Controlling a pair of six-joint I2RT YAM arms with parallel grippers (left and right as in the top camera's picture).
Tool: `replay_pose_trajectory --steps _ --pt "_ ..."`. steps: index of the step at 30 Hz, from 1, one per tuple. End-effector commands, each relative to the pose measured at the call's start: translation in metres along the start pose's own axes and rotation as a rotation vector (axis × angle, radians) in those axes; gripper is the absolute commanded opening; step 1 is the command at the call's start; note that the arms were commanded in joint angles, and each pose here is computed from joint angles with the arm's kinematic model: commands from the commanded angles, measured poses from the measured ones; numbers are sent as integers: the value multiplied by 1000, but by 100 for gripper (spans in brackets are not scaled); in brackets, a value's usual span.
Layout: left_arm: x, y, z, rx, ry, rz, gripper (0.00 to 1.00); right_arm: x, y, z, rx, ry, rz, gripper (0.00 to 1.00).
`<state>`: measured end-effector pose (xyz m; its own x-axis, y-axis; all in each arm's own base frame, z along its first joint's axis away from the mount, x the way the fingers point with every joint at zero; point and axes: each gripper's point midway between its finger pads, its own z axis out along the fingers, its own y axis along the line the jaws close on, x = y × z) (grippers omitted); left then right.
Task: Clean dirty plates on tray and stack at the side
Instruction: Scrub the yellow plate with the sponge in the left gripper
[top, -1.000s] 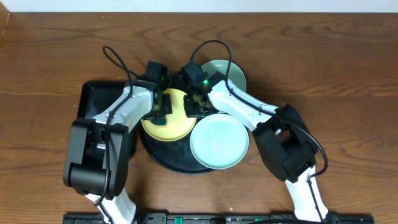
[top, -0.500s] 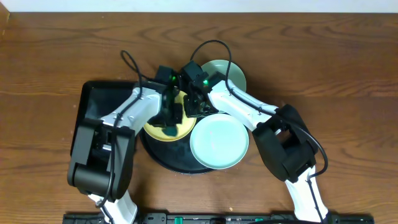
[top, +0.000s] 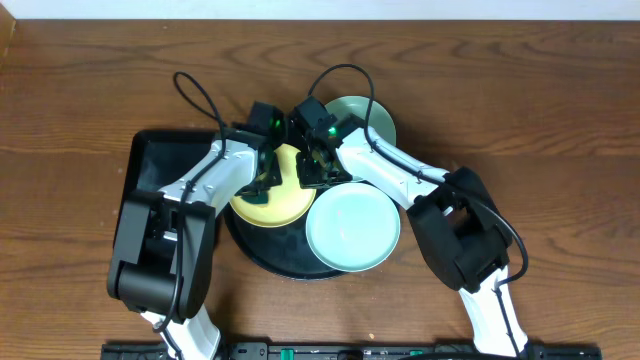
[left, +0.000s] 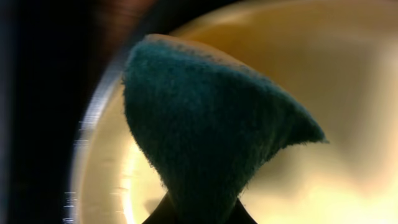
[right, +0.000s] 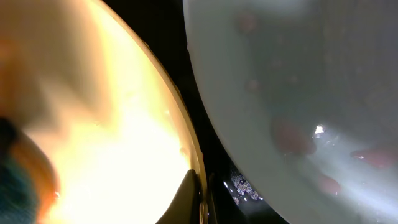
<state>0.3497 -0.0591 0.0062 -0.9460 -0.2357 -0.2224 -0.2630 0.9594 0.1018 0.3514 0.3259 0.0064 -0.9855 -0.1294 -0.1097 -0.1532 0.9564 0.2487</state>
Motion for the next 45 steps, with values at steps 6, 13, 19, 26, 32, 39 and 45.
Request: replay_pose_trajectory --steps 6,13,19,26,32,39,45 --pt "30 -15 4 113 145 39 7 1 -20 8 -89 98 -1 1" --pt "52 -60 -13 416 244 225 7 9 -13 10 -217 144 -57 1" --pt "32 -68 -12 440 173 160 8 9 -13 11 -220 143 -57 1" --pt "-24 32 5 -148 -129 -221 8 9 -14 11 -216 140 -57 1" --pt "4 27 6 -119 3 -151 7 8 -16 12 -205 136 -49 1" --pt "62 -67 -20 496 288 264 7 8 -16 12 -203 135 -50 1" --pt "34 -71 -15 496 173 243 8 8 -16 12 -202 136 -50 1"
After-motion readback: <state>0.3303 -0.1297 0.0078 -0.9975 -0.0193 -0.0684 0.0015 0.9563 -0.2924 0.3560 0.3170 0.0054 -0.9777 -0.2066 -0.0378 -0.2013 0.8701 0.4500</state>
